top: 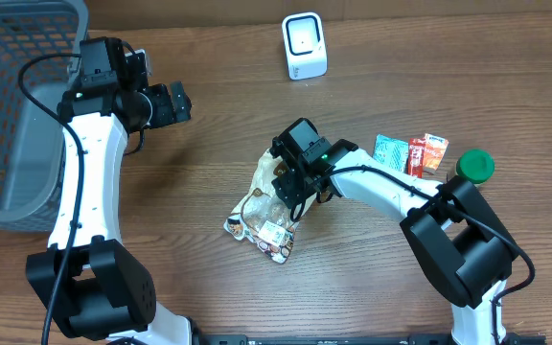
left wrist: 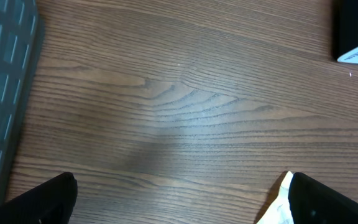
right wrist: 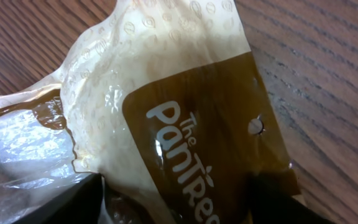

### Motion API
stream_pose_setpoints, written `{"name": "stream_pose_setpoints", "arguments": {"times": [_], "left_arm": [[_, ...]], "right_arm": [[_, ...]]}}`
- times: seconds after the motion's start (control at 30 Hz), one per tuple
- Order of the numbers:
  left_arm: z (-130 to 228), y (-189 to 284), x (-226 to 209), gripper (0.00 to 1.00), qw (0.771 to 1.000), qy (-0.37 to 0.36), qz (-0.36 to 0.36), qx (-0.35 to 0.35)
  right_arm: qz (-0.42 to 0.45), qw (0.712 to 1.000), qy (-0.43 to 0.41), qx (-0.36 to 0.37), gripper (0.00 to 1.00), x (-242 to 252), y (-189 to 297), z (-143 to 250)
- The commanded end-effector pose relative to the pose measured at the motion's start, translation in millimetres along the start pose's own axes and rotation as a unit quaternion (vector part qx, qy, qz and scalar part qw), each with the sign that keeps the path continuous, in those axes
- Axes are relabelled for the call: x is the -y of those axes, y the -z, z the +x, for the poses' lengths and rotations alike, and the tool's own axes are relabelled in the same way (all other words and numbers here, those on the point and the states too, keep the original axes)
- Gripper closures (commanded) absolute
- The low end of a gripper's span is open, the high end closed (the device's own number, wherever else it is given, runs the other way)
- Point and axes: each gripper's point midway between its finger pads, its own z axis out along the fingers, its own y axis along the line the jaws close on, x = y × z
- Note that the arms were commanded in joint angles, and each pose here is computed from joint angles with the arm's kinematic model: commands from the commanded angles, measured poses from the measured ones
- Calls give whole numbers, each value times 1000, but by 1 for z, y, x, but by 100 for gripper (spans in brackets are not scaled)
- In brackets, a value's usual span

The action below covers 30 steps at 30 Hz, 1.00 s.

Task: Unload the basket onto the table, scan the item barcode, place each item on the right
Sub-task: 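Lift the snack bag by its top with the right gripper, then carry the snack bag up and hold it before the scanner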

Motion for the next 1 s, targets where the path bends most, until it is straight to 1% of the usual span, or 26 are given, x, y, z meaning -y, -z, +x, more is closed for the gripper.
{"name": "stream_pose_setpoints", "arguments": {"times": [0.0, 0.1, 0.23, 0.3, 0.33, 0.43, 0.53, 0.63, 0.7, 0.87, 0.97], "left_arm": [[-2, 0, -1, 0, 1000, -2, -3, 2], [-2, 0, -1, 0, 1000, -2, -3, 2], [-2, 0, -1, 0, 1000, -2, -3, 2], [-2, 0, -1, 0, 1000, -2, -3, 2], [-2, 0, -1, 0, 1000, -2, -3, 2], [-2, 0, -1, 0, 1000, -2, -3, 2], [-2, 0, -1, 0, 1000, -2, -3, 2], [-2, 0, -1, 0, 1000, -2, -3, 2], [-2, 0, -1, 1, 1000, -2, -3, 2], [-2, 0, -1, 0, 1000, -2, -3, 2], [-2, 0, -1, 0, 1000, -2, -3, 2]], "right_arm": [[0, 999, -44, -25, 34, 0, -7, 15], [-16, 998, -45, -31, 42, -5, -7, 17], [-51, 997, -48, -45, 62, -17, -5, 23], [-59, 996, -48, -44, 75, -20, -3, 22], [-58, 996, -49, -40, 78, -18, 0, 19], [-59, 997, -52, -13, 84, -16, 24, 1], [-62, 996, -45, 34, 87, -19, 60, -22], [-64, 994, -9, 89, 92, -25, 98, -42], [-50, 991, 1, 121, 96, -24, 122, -51], [-20, 983, 3, 181, 96, -18, 166, -67], [-14, 979, 10, 205, 96, -16, 177, -75]]}}
